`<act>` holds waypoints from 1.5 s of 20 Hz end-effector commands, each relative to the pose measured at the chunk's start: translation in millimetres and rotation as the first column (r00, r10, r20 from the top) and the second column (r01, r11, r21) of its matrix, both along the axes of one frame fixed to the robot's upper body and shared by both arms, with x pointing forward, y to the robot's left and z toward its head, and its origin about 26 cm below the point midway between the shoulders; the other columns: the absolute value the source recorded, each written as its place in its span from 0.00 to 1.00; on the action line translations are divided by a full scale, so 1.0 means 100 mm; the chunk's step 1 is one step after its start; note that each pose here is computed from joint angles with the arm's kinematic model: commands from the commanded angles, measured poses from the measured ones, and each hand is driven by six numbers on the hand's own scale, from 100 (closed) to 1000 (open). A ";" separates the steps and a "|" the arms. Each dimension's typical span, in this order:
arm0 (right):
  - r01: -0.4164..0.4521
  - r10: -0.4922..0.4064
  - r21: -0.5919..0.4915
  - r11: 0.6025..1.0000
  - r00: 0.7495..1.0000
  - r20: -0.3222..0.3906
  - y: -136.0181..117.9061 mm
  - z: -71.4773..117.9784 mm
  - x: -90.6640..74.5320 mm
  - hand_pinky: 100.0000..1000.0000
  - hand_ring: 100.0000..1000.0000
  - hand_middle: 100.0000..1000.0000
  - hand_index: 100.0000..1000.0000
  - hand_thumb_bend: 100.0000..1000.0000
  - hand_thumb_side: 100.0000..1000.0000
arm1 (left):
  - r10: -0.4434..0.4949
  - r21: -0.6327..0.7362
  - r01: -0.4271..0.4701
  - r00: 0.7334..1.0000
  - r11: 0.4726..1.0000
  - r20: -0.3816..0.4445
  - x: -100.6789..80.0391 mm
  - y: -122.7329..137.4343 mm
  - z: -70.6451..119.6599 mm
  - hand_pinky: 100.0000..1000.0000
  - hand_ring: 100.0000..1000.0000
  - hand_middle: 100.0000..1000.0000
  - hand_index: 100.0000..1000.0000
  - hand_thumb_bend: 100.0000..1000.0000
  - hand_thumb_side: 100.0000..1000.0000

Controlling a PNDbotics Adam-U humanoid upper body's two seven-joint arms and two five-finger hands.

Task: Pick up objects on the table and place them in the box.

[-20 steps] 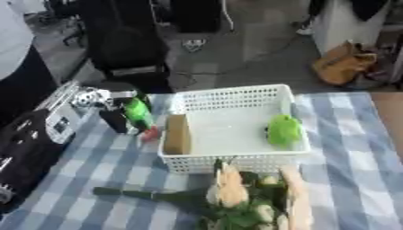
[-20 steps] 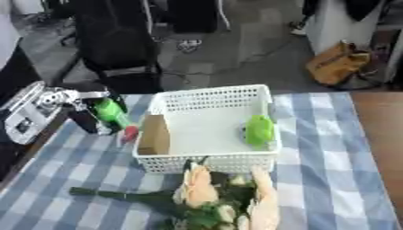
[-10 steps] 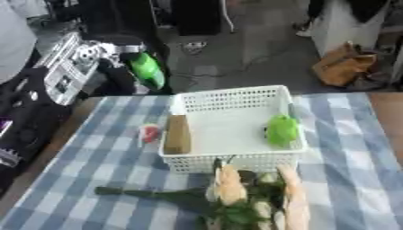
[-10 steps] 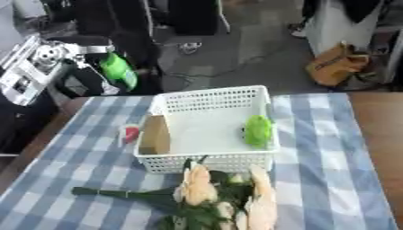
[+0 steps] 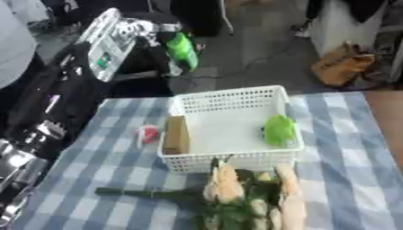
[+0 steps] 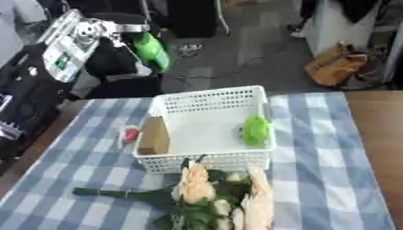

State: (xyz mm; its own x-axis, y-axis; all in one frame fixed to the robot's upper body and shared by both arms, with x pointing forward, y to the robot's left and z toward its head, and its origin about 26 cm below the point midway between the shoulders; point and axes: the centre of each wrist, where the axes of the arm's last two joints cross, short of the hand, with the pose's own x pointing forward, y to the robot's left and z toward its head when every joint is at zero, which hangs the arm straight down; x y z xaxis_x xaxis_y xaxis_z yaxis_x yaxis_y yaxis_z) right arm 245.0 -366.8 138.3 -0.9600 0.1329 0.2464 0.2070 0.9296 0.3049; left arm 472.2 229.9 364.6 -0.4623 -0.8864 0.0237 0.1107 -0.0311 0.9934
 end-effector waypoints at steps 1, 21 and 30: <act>-0.023 0.024 -0.016 1.000 0.999 0.027 -0.01 0.11 0.01 0.66 0.76 0.62 0.62 0.00 0.97 | -0.001 0.017 0.001 1.000 1.000 0.021 0.04 -0.13 0.08 0.00 0.14 0.29 0.48 0.23 0.00; -0.096 0.098 -0.032 0.995 0.995 0.038 0.02 0.20 0.07 0.66 0.76 0.62 0.62 0.00 0.97 | 0.066 0.166 -0.050 0.994 0.985 -0.091 0.41 -0.57 -0.73 0.00 0.17 0.30 0.50 0.31 0.00; -0.114 0.115 -0.039 0.993 0.993 0.035 0.03 0.21 0.08 0.66 0.76 0.62 0.62 0.00 0.97 | 0.031 0.184 -0.005 0.990 0.983 -0.134 0.46 -0.65 -0.93 0.00 0.43 0.53 0.68 0.39 0.09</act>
State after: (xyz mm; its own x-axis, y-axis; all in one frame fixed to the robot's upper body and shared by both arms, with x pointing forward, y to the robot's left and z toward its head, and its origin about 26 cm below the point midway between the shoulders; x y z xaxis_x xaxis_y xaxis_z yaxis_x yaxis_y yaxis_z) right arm 253.0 -361.8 148.9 -0.9722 0.0325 0.2317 0.1039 0.9473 0.3031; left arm 517.9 161.5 255.8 -0.4466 -0.8921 -0.0693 0.2744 -0.2103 0.9383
